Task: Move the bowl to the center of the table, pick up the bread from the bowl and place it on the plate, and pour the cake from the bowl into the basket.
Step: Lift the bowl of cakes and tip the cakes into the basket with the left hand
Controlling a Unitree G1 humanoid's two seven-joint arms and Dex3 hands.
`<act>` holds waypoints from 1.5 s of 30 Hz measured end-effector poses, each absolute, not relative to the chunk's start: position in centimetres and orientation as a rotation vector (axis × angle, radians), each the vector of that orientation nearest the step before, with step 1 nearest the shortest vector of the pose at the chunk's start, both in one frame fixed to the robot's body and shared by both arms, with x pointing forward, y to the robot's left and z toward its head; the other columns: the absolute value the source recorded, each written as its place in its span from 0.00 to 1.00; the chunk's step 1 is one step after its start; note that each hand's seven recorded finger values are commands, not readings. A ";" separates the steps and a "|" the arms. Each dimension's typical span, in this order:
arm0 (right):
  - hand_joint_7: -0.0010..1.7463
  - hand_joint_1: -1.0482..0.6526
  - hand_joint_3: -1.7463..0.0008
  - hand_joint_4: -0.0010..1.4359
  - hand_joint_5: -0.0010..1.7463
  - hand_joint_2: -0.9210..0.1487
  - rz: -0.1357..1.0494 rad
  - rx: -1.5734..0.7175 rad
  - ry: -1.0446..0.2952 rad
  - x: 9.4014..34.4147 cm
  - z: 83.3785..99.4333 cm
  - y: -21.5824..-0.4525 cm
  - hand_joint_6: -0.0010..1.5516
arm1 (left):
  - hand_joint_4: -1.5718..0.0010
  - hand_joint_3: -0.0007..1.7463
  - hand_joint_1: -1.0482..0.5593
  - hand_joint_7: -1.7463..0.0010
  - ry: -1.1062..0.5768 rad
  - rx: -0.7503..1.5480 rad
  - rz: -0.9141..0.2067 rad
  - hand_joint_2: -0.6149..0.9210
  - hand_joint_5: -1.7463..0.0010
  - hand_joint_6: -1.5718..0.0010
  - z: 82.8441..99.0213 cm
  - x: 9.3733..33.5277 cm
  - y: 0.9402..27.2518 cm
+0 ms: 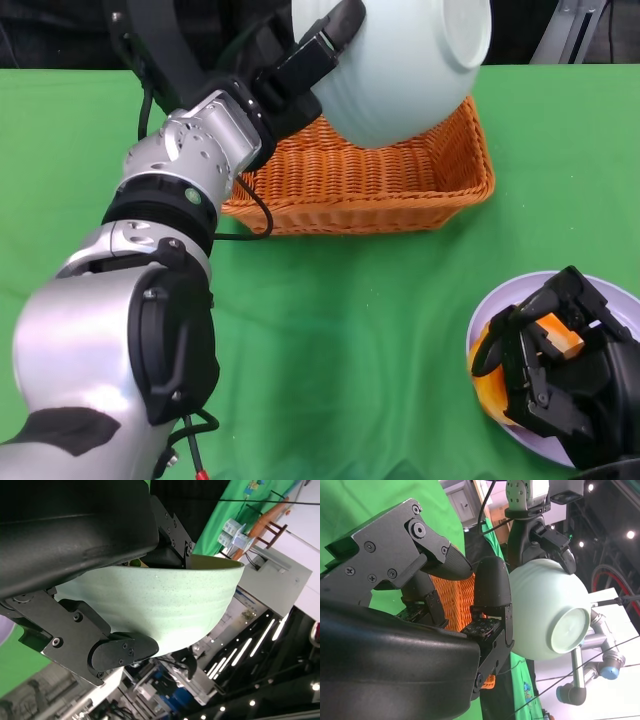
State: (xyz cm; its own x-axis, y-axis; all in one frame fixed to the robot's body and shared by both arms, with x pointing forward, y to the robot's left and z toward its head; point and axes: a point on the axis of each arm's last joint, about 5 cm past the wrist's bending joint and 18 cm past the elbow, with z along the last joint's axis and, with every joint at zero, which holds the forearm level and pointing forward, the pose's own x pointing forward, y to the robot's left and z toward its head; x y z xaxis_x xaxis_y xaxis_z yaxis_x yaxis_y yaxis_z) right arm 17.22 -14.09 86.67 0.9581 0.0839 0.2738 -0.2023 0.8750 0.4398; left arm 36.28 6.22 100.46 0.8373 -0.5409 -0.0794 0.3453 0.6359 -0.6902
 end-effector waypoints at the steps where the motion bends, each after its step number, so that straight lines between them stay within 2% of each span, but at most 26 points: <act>1: 0.92 0.49 0.28 0.52 1.00 0.44 0.151 0.484 -0.251 17.2 86.7 -14.1 0.35 | 0.54 0.49 0.59 0.04 0.296 -0.724 -0.513 0.89 0.00 0.62 100.5 36.3 6.3; 10: 0.93 0.50 0.27 0.52 1.00 0.44 0.148 0.479 -0.260 17.2 86.6 -14.0 0.34 | 0.56 0.47 0.58 0.04 0.338 -0.797 -0.508 0.89 0.00 0.63 100.4 36.3 6.6; 16: 0.93 0.48 0.26 0.53 1.00 0.46 0.151 0.475 -0.259 17.2 86.5 -14.0 0.35 | 0.55 0.46 0.58 0.04 0.340 -0.819 -0.502 0.89 0.00 0.63 101.2 36.4 6.4; 22: 0.93 0.48 0.26 0.53 1.00 0.46 0.150 0.474 -0.258 17.2 86.5 -13.9 0.35 | 0.55 0.45 0.57 0.03 0.360 -0.849 -0.493 0.90 0.00 0.64 101.2 36.4 6.4; 28: 0.93 0.49 0.26 0.52 1.00 0.47 0.155 0.479 -0.261 17.3 86.4 -13.9 0.35 | 0.54 0.48 0.57 0.04 0.377 -0.868 -0.492 0.89 0.00 0.61 101.1 36.4 6.3; 39: 0.94 0.49 0.30 0.52 1.00 0.42 0.149 0.466 -0.256 17.3 86.6 -13.8 0.33 | 0.54 0.52 0.58 0.05 0.392 -0.879 -0.490 0.85 0.00 0.60 101.1 36.3 6.3; 45: 0.94 0.49 0.30 0.51 1.00 0.42 0.155 0.469 -0.259 17.3 86.6 -13.9 0.33 | 0.55 0.51 0.57 0.04 0.393 -0.842 -0.497 0.87 0.00 0.62 101.1 36.3 6.2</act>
State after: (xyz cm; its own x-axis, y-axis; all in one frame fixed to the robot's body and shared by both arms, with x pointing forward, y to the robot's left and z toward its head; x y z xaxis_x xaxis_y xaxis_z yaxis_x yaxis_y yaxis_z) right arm 17.31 -13.86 86.56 0.9556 0.0878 0.2812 -0.2061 0.8813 0.4253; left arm 36.33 6.24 101.10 0.8174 -0.5604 -0.1335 0.2590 0.5645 -0.7837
